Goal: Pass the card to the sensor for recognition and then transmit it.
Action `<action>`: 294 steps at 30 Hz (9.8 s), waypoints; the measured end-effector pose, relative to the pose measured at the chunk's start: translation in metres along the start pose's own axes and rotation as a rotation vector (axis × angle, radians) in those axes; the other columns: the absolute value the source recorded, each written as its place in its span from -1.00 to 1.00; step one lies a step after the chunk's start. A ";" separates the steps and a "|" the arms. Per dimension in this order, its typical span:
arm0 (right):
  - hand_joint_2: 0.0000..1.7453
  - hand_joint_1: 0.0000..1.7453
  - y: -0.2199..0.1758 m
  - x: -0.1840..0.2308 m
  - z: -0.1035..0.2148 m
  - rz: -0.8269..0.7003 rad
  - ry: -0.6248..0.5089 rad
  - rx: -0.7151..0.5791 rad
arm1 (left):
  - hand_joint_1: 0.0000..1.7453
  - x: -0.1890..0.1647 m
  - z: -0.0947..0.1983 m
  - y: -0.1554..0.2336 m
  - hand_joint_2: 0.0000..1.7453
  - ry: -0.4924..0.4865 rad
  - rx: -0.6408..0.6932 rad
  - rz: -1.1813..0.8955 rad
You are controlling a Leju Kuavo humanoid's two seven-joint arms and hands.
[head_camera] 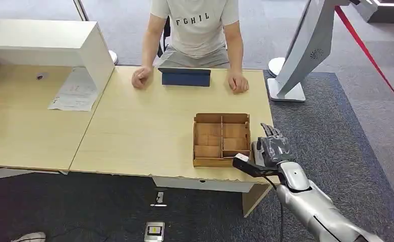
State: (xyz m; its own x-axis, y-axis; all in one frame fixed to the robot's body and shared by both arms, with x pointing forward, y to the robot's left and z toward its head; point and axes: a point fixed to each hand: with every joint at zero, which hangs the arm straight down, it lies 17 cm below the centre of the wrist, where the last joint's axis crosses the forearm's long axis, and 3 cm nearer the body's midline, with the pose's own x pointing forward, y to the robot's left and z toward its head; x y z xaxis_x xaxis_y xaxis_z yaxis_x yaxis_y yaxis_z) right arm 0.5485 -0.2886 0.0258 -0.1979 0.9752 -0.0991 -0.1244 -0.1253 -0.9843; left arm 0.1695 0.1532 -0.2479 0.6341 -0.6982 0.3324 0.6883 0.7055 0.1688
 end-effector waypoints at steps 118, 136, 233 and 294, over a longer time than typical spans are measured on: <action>-1.00 -1.00 -0.207 0.117 -0.074 0.237 -0.255 -0.278 | -1.00 0.055 0.008 -0.029 -1.00 -0.204 -0.094 -0.270; -1.00 -1.00 -0.139 0.024 -0.063 0.220 -0.093 -0.137 | -1.00 0.037 0.000 0.002 -1.00 -0.124 0.044 -0.207; -1.00 -1.00 -0.039 -0.146 0.050 -1.729 0.215 -0.365 | -1.00 0.010 0.001 -0.006 -1.00 -0.050 0.014 -0.026; 1.00 -1.00 -0.102 0.088 0.073 -0.485 -0.286 -0.160 | -1.00 0.013 0.001 -0.007 -1.00 -0.061 -0.001 -0.012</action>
State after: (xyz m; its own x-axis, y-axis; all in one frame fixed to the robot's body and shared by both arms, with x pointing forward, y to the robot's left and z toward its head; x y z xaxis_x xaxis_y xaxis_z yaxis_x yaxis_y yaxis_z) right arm 0.4725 -0.2030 0.1278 -0.4125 0.8233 0.3898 -0.1219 0.3742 -0.9193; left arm 0.1720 0.1392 -0.2439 0.6030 -0.6978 0.3865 0.6962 0.6969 0.1720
